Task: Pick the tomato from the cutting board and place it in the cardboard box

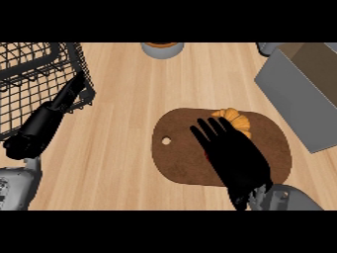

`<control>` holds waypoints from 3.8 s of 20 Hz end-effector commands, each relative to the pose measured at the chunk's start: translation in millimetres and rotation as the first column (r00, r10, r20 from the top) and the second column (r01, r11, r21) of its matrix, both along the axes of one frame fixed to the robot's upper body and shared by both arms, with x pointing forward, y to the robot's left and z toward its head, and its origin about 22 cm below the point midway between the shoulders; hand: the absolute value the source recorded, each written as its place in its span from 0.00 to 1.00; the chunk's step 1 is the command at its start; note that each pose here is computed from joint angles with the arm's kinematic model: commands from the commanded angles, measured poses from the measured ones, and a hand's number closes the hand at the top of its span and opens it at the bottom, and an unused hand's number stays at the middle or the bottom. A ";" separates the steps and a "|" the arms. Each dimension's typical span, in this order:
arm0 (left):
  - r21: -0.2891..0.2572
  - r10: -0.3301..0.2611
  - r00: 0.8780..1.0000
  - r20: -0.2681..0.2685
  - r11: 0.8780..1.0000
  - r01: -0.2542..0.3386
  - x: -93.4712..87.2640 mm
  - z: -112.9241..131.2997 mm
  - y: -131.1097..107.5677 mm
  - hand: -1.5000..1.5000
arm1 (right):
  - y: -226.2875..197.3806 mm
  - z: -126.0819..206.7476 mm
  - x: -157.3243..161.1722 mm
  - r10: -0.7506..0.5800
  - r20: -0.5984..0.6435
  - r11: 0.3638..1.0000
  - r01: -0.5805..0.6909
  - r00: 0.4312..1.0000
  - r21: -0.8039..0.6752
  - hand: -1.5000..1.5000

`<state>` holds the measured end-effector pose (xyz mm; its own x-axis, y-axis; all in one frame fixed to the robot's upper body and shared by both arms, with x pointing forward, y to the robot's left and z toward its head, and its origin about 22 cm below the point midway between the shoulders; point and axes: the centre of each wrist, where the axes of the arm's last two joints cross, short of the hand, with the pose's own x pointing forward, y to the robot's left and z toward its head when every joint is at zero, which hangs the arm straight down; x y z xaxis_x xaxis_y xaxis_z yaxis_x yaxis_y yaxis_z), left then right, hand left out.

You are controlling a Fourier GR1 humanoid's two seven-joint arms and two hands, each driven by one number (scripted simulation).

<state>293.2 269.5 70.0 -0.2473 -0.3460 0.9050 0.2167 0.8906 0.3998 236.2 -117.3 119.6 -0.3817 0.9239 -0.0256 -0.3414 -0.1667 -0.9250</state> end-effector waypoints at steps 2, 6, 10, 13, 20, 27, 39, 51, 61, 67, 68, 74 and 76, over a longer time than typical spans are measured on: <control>-0.014 -0.010 1.000 -0.006 1.000 0.010 -2.8 1.1 -0.4 0.50 | 1.8 -21.4 6.5 -0.001 -0.002 0.999 0.001 1.000 -0.044 0.00; -0.002 0.001 1.000 -0.006 1.000 -0.001 2.1 -1.5 3.3 0.50 | 4.4 -38.1 4.4 0.005 -0.010 1.000 -0.005 1.000 -0.016 0.00; 0.002 0.001 1.000 0.012 1.000 -0.001 3.4 2.7 8.0 0.50 | -5.8 -43.8 29.0 0.000 -0.047 1.000 0.000 0.999 0.005 0.00; -0.006 -0.002 1.000 0.011 1.000 0.002 -2.4 16.4 -6.1 0.50 | -0.4 -35.5 15.2 0.009 -0.057 1.000 -0.010 0.998 -0.012 0.00; 0.006 -0.002 1.000 -0.012 1.000 0.002 -0.4 -3.8 -1.9 0.50 | -12.0 -82.3 32.3 -0.035 -0.013 0.998 0.034 0.999 -0.054 0.00; -0.011 -0.010 1.000 0.004 1.000 0.011 -1.4 -0.2 2.9 0.50 | -16.3 -103.4 44.2 -0.033 -0.064 0.999 0.031 0.997 -0.035 0.00; -0.002 0.017 1.000 0.000 1.000 -0.017 -1.4 5.4 -2.9 0.50 | -9.3 -84.0 46.6 0.176 0.142 0.984 -0.179 0.974 0.013 1.00; -0.011 -0.035 0.999 0.022 0.999 0.036 11.4 3.4 -21.7 0.50 | 21.6 -30.1 168.9 -0.299 0.240 0.917 0.208 0.924 0.341 1.00; 0.002 -0.016 1.000 0.014 1.000 0.016 -4.6 -7.1 -7.6 0.50 | 52.5 42.1 173.9 -0.436 0.455 0.869 0.232 0.777 0.436 1.00; 0.013 0.009 1.000 0.008 1.000 -0.009 -2.6 -12.1 7.3 0.50 | -12.1 80.5 189.5 -0.708 0.444 0.684 0.377 0.549 0.624 1.00; -0.009 -0.011 1.000 -0.004 1.000 0.011 -1.9 15.2 7.0 0.50 | -16.7 85.8 192.8 -0.735 0.438 0.663 0.416 0.518 0.622 1.00; 0.008 -0.010 1.000 0.026 1.000 0.010 -2.7 12.4 -8.4 0.50 | -76.4 94.1 203.8 -0.824 0.400 0.558 0.457 0.400 0.693 1.00; 0.011 0.018 1.000 0.001 1.000 -0.018 -12.7 -8.1 21.8 0.50 | -110.7 90.1 197.8 -0.832 0.398 0.551 0.505 0.386 0.664 1.00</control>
<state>289.5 273.7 67.3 -0.2554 -0.3487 0.9018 0.2093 0.8907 0.4036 435.7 -183.7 204.0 0.2770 0.8612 0.4261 0.4811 0.2596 -0.8374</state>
